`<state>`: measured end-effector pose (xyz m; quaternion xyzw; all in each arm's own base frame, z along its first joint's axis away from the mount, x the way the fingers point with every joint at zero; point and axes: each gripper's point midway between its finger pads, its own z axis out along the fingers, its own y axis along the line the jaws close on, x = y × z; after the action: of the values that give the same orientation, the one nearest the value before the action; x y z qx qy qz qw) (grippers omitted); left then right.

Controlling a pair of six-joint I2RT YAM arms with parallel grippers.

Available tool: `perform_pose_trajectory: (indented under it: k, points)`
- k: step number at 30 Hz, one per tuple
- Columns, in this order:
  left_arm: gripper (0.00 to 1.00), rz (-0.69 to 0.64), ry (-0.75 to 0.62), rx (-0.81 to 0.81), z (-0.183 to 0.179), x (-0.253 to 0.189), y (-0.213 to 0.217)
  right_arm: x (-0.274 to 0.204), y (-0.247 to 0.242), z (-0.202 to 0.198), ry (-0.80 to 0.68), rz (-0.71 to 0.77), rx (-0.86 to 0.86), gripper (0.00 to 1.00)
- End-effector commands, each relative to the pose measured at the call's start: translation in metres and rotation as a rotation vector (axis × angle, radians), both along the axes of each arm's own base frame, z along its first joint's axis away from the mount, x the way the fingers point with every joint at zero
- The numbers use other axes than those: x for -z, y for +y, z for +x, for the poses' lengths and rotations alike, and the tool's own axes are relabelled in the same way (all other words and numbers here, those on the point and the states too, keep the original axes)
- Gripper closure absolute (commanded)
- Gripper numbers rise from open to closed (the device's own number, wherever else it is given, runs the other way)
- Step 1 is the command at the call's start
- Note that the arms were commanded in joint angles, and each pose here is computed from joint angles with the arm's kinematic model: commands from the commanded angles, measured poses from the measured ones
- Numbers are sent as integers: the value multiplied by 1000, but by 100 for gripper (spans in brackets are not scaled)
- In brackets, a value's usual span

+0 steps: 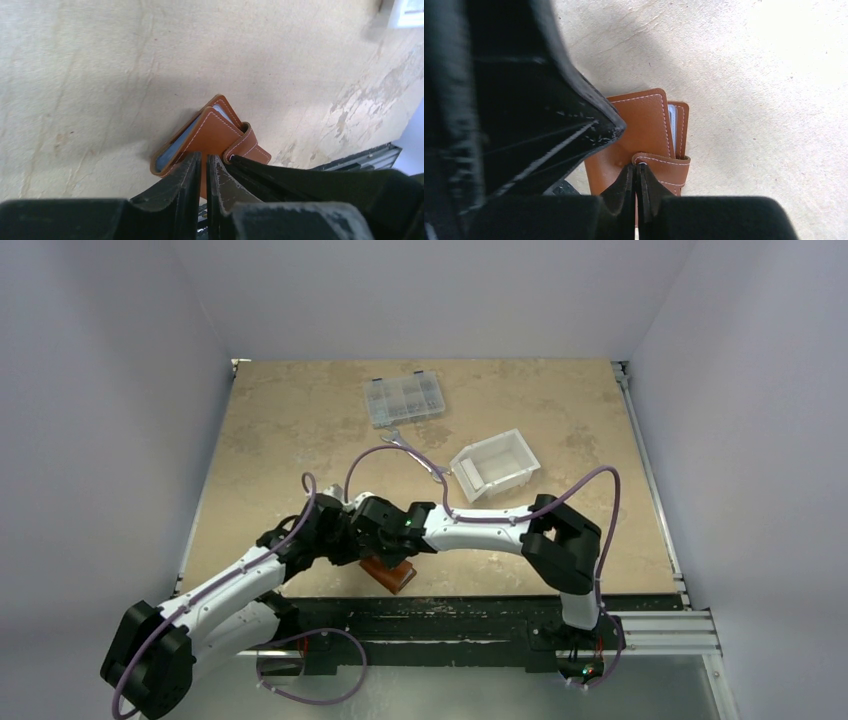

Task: Put the credit cards into the card holder
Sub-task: Close the card holder at the corner of the board, then move the card holder to the center of the board.

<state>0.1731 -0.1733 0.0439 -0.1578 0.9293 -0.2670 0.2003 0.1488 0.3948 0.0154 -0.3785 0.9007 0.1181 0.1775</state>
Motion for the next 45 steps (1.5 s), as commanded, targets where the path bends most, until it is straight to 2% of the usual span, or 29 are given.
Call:
perform_pose_trajectory:
  k: [1,4,8,14,19,24,27,30,35,39,45]
  points:
    - [82,83,-4,-43,-3,-4,19,114,-83,-69,328,-264,3,87]
    - [80,55,-2,-29,-3,-4,13,77,-49,-48,305,-85,3,78]
    - [69,56,-11,-10,0,-3,10,23,-23,-14,269,112,14,66]
    - [43,93,-51,40,5,2,12,-34,-28,8,170,253,55,48]
    - [39,93,-29,87,3,13,7,-52,-51,28,134,304,124,45]
    - [41,5,-27,158,-3,15,-11,-53,-63,27,159,329,125,44]
    - [52,-6,-18,151,-4,17,-12,-48,-62,16,223,367,117,46]
    - [60,-14,-7,144,-5,20,-13,-28,-70,4,273,342,116,46]
    - [69,-30,22,129,-10,28,-13,-9,-72,-17,365,396,124,50]
    - [68,-15,1,97,-3,24,-10,-13,-55,-22,413,520,143,55]
    - [69,-12,-23,101,8,11,-15,-10,-40,-23,442,559,149,60]
